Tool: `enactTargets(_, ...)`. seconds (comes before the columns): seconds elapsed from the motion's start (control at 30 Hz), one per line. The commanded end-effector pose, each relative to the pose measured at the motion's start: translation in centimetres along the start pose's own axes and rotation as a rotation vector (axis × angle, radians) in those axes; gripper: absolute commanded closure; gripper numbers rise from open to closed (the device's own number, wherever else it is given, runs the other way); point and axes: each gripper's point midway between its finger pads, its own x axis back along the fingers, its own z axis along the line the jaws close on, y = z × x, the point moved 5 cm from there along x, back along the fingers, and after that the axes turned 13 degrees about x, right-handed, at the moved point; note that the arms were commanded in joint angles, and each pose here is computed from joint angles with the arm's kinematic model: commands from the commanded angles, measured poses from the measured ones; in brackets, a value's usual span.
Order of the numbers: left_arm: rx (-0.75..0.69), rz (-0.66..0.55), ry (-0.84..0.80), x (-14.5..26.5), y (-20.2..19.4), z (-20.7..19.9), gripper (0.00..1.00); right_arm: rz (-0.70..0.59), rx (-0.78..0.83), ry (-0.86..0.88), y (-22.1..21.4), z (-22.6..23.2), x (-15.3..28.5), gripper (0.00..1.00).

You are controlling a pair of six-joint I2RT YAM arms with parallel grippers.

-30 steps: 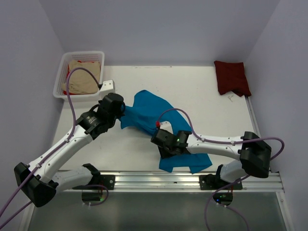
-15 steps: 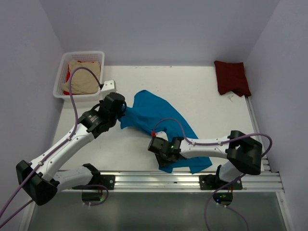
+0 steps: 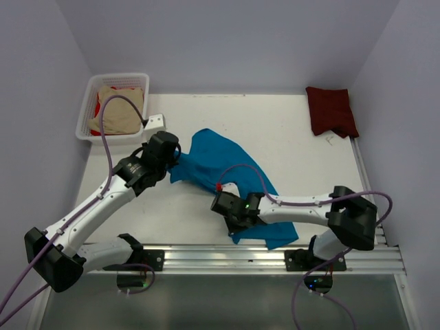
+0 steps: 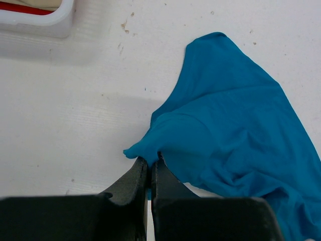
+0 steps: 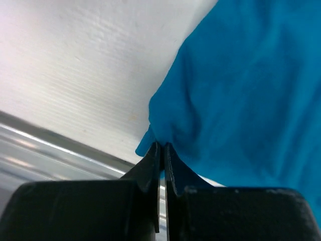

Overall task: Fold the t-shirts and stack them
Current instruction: Flatten the tshirt out

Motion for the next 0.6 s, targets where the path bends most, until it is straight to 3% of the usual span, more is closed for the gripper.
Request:
enactTargets(0.0, 0.024, -0.054, -0.011, 0.4, 1.4, 0.0, 1.00, -0.197, -0.146, -0.063, 4.6, -5.2, 4.6, 1.00)
enactTargets(0.07, 0.027, -0.059, -0.007, 0.6, 1.5, 0.2, 1.00, -0.300, -0.293, -0.153, 5.7, -10.1, 7.4, 1.00)
enactTargets(0.1, 0.033, -0.065, -0.011, 0.8, 1.6, 0.2, 1.00, -0.293, -0.417, -0.275, 5.3, -14.6, 7.8, 1.00)
enactTargets(0.2, 0.034, -0.063, -0.005, 0.8, 1.5, 0.5, 1.00, -0.375, -0.632, -0.510, 4.7, -21.8, 10.6, 1.00)
enactTargets(0.23, 0.033, -0.062, -0.004, 0.8, 1.4, 0.6, 1.00, -0.383, -0.680, -0.563, 4.4, -23.2, 10.9, 0.93)
enactTargets(0.3, 0.031, -0.058, -0.004, 0.9, 1.4, 0.6, 1.00, -0.353, -0.744, -0.654, 4.3, -26.0, 10.6, 0.36)
enactTargets(0.33, 0.030, -0.057, -0.006, 1.0, 1.5, 0.6, 1.00, -0.318, -0.731, -0.659, 4.4, -26.5, 10.4, 0.01)
enactTargets(0.43, 0.025, -0.062, 0.000, 1.2, 1.7, 0.8, 1.00, -0.220, -0.694, -0.606, 5.6, -26.2, 8.7, 0.01)
enactTargets(0.57, 0.035, -0.074, 0.005, 1.5, 1.9, 1.2, 1.00, -0.238, -0.657, -0.453, 6.1, -24.7, 6.9, 0.01)
